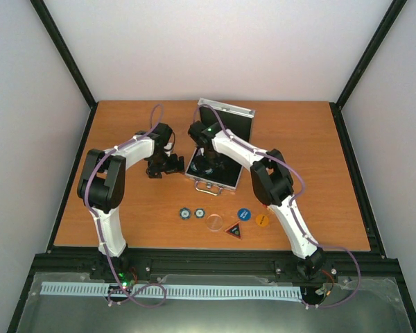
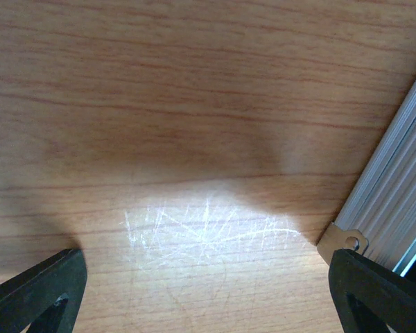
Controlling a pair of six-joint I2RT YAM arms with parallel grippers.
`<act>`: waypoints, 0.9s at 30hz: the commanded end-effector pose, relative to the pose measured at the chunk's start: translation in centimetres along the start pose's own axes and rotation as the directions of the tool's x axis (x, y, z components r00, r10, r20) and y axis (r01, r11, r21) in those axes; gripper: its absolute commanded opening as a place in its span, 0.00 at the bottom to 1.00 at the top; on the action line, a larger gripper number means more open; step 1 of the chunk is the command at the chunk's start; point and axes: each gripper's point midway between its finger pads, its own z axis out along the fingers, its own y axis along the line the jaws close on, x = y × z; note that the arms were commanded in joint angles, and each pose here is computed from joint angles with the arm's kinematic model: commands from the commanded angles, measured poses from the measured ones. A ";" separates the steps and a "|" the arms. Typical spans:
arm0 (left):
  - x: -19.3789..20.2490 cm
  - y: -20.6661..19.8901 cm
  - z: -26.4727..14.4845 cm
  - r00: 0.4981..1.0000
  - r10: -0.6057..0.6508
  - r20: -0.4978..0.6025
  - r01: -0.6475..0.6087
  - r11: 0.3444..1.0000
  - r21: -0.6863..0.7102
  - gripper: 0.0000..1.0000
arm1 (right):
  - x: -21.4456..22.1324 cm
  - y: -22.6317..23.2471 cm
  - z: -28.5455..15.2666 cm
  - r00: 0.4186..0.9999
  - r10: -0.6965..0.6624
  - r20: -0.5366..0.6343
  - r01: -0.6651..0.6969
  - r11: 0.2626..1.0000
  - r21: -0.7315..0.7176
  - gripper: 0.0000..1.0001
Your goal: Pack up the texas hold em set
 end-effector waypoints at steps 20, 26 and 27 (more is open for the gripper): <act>0.3 0.4 1.3 0.999 0.004 -0.045 -0.004 1.000 0.000 0.99 | 1.3 -0.1 3.0 0.997 -0.074 -0.004 0.074 0.996 0.043 0.26; 0.4 0.5 1.3 0.999 0.004 -0.047 -0.004 1.000 -0.002 0.98 | 1.0 -0.3 2.3 0.997 -0.076 0.014 0.075 0.996 0.055 0.21; 0.4 0.5 1.4 0.999 0.003 -0.048 -0.003 1.000 -0.001 0.99 | 0.9 -0.4 2.1 0.997 -0.077 0.019 0.076 0.995 0.060 0.21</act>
